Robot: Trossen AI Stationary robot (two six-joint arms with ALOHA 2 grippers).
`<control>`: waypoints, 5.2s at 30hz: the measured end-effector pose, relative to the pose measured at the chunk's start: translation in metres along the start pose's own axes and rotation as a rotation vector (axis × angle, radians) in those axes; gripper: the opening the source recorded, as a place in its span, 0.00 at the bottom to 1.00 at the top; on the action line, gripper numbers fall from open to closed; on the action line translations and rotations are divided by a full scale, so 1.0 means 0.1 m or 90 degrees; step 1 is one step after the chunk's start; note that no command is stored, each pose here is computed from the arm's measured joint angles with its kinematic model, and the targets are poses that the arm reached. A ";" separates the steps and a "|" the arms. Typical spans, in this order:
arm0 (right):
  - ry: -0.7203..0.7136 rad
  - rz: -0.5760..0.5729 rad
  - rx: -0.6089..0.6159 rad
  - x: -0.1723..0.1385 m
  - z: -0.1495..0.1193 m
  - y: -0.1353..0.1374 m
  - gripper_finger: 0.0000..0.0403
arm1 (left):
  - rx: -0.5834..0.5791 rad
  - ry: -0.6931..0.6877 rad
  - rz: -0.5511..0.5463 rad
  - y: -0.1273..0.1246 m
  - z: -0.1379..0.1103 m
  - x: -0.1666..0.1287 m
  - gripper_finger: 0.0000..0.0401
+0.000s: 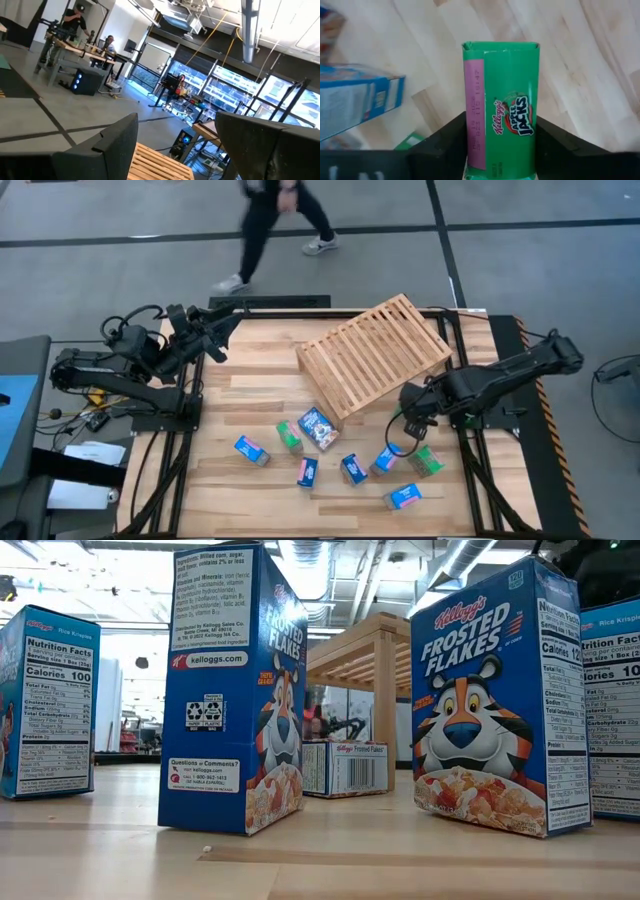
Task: Stack cereal on shelf
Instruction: Put the right green cereal on the shelf, then move the top green cereal box to the left of the table
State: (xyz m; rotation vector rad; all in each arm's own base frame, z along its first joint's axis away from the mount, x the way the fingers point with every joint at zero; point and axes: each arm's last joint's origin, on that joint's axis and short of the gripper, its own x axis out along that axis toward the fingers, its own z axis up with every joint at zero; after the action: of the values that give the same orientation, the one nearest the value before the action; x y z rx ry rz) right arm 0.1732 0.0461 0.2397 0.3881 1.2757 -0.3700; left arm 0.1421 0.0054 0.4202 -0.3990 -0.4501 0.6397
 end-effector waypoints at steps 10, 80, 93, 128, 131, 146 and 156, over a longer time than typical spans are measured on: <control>0.000 0.139 -0.007 -0.29 -0.11 -0.09 0.39 | 0.000 0.000 0.000 0.00 0.00 0.00 0.63; -0.184 -0.083 -0.729 -0.94 2.40 -0.36 0.38 | 0.013 -0.020 0.081 0.03 0.01 0.00 0.63; -0.194 -0.078 -0.696 -0.94 2.41 -0.34 0.48 | 0.012 -0.024 0.096 0.04 0.02 0.00 0.63; -0.259 -0.131 -0.682 -1.11 2.40 -0.29 0.61 | 0.016 -0.024 0.096 0.04 0.02 0.00 0.63; -0.258 -0.150 -0.674 -1.11 2.41 -0.32 0.61 | 0.016 -0.024 0.096 0.04 0.02 0.00 0.63; -0.271 -0.216 -0.639 -1.14 2.47 -0.38 0.61 | 0.018 -0.023 0.096 0.04 0.01 0.00 0.63; -0.222 -0.179 -0.539 -0.77 2.71 -0.66 0.61 | -0.027 -0.027 0.097 0.04 0.01 0.00 0.63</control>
State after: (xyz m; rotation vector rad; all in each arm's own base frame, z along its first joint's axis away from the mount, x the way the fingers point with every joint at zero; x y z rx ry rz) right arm 0.3510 -0.1368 0.3757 -0.5581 1.0311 -0.0971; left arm 0.1391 0.0088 0.4192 -0.4634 -0.4774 0.7879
